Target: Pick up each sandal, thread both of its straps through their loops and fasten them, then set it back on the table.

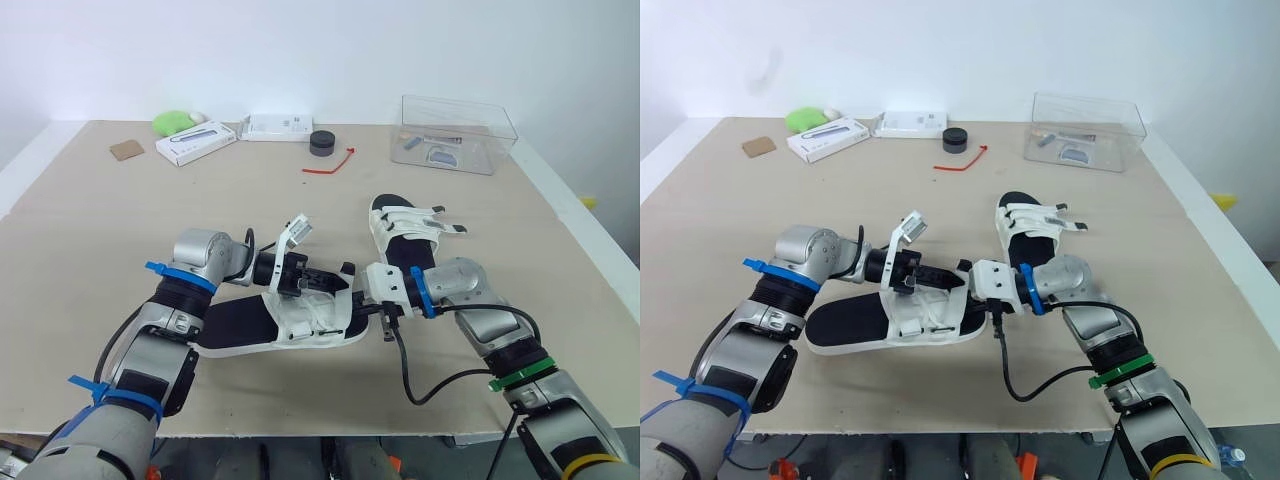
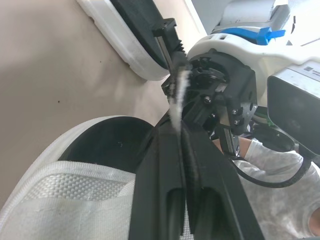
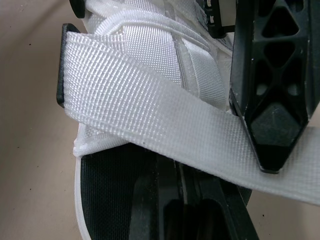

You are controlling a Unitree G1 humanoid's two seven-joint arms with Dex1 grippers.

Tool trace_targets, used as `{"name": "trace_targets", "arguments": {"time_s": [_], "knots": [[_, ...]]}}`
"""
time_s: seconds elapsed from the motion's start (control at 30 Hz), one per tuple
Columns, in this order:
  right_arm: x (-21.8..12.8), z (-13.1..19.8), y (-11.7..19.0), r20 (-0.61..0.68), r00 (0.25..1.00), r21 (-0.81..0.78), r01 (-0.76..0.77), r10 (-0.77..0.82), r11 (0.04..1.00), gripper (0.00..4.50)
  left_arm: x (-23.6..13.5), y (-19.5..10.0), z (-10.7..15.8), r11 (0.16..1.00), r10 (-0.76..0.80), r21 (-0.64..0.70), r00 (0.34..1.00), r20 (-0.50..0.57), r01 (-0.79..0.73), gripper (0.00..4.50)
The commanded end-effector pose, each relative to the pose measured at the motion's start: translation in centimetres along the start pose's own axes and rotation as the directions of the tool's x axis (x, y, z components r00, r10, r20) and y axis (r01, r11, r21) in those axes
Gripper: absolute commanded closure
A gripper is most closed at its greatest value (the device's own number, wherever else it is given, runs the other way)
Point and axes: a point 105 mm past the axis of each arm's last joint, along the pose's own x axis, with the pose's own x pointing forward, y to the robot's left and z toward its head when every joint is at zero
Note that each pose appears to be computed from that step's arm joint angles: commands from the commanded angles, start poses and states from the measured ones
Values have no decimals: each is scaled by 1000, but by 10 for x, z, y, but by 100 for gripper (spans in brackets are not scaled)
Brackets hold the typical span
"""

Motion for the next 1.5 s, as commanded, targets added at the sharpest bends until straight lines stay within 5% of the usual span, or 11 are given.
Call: {"name": "trace_targets", "arguments": {"time_s": [0.03, 0.17, 0.4, 0.67, 0.8, 0.93, 1.13, 1.27, 1.5], "knots": [[-5, -16, 4, -76, 997, 32, 0, 3, 1000, 450, -9, -10, 17, 991, -8, 137, 998, 54, 1, 445], [-5, -16, 4, -78, 997, 33, 0, 2, 999, 450, -20, -21, 34, 945, 2, 325, 994, 112, -39, 445], [-6, -17, 4, -79, 997, 35, 1, 1, 999, 450, -40, -54, 55, 741, -14, 660, 981, 196, -121, 445], [-4, -18, 4, -78, 997, 35, -6, 8, 999, 450, -34, -79, 22, 322, 12, 945, 998, 63, -63, 445], [-3, -18, 2, -80, 997, 29, -9, 12, 1000, 450, -27, -81, -16, -34, 77, 993, 991, -111, 114, 445], [-3, -18, 1, -80, 997, 27, -11, 13, 1000, 450, -24, -89, -29, -148, 59, 972, 983, -173, 180, 445], [-2, -19, 2, -80, 997, 27, -15, 18, 1000, 450, -22, -94, -44, -189, 35, 955, 973, -227, 230, 445], [-2, -20, 2, -83, 996, 27, -19, 21, 999, 450, -23, -102, -49, -115, -15, 967, 973, -230, 227, 445], [-1, -20, 1, -81, 996, 23, -26, 28, 999, 450, -27, -119, -46, 108, -122, 971, 972, -200, 213, 112]]}}
